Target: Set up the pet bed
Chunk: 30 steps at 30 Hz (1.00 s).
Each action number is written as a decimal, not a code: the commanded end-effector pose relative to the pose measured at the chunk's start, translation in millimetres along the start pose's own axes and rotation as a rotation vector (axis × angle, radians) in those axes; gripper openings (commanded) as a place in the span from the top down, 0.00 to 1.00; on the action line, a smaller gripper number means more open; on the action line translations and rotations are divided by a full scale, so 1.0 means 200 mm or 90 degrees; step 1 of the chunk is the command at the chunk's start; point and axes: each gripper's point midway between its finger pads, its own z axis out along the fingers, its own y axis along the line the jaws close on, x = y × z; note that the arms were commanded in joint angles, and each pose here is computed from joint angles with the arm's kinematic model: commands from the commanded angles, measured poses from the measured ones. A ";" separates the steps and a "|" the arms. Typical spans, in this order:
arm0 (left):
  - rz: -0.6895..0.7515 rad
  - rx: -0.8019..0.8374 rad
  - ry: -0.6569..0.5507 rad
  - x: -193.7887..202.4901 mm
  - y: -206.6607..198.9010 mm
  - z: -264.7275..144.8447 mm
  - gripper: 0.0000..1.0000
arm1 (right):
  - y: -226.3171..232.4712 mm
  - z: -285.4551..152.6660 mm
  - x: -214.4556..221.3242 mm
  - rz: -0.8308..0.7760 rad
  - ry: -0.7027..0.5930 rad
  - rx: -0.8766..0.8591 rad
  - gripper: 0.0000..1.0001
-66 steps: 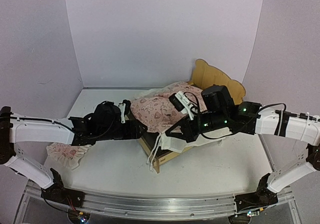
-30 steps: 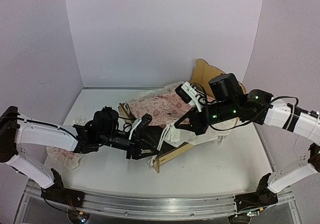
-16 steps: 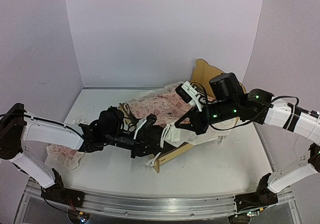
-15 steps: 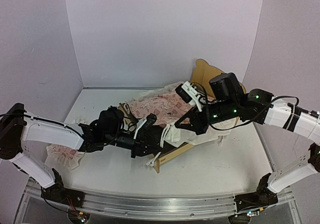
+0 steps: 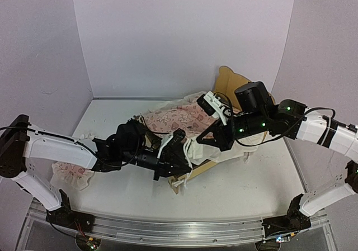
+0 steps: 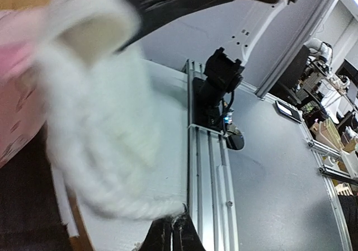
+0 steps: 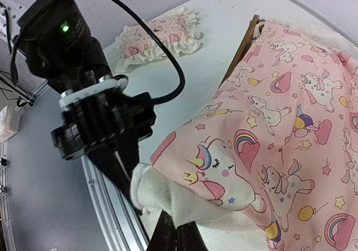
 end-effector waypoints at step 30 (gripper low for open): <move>0.103 -0.092 0.025 0.04 0.06 0.00 0.95 | -0.11 -0.09 0.17 -0.064 -0.009 0.032 1.00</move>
